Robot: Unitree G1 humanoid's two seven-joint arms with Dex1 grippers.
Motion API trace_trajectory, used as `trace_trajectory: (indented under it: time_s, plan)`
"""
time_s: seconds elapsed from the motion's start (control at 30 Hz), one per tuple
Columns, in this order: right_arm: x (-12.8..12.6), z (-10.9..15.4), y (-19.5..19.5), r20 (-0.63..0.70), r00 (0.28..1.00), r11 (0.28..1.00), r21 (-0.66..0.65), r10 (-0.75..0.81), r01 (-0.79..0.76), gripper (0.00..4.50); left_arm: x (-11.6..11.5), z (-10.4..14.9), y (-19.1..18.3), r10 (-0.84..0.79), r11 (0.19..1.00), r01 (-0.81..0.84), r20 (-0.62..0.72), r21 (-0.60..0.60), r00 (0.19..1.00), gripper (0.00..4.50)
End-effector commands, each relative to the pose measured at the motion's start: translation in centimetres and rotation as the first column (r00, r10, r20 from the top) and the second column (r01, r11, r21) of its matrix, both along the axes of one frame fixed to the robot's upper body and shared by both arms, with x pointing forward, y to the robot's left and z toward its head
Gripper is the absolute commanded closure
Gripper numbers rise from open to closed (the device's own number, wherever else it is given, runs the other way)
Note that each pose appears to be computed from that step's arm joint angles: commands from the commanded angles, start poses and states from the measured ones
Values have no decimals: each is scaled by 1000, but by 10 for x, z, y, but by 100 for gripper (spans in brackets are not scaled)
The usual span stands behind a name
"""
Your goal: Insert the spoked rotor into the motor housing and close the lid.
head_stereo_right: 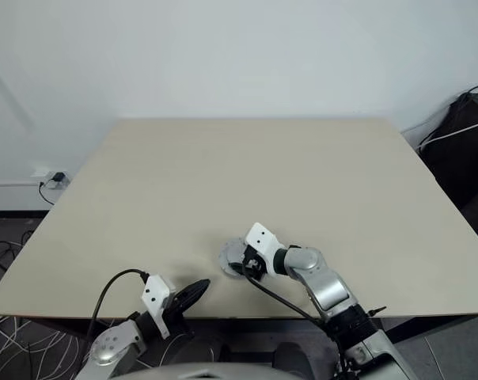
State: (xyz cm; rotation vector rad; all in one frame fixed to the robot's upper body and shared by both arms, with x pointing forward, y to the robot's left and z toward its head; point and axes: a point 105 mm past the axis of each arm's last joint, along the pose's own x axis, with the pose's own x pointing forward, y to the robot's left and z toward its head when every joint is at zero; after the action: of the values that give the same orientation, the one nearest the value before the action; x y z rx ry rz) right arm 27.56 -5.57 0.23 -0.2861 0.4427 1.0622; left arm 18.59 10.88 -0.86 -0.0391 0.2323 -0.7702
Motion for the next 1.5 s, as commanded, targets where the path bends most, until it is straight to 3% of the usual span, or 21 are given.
trace_trajectory:
  time_s: [0.03,0.57,0.77,0.87,1.2,1.5]
  plan:
    - [-2,-20,-16,-30,999,996,-87,-36,34,130,4,12,-4,-5,1000,6,47,-20,999,450]
    - [-3,-26,-20,-16,1000,992,-126,-25,23,130,4,12,-3,-8,1000,9,47,-19,999,450]
    - [-4,-26,-18,-25,999,993,-118,-25,22,130,56,17,10,284,956,-285,-27,-61,958,450]
    - [-3,-25,-16,-23,999,993,-112,-27,24,130,75,18,9,345,933,-352,-99,-72,934,450]
    - [-1,-19,-11,-4,999,995,-93,-35,35,130,104,25,-17,100,969,-180,-398,-167,912,450]
    - [-1,-16,-10,4,999,995,-81,-50,51,130,109,24,-16,-13,989,-64,-506,-134,862,450]
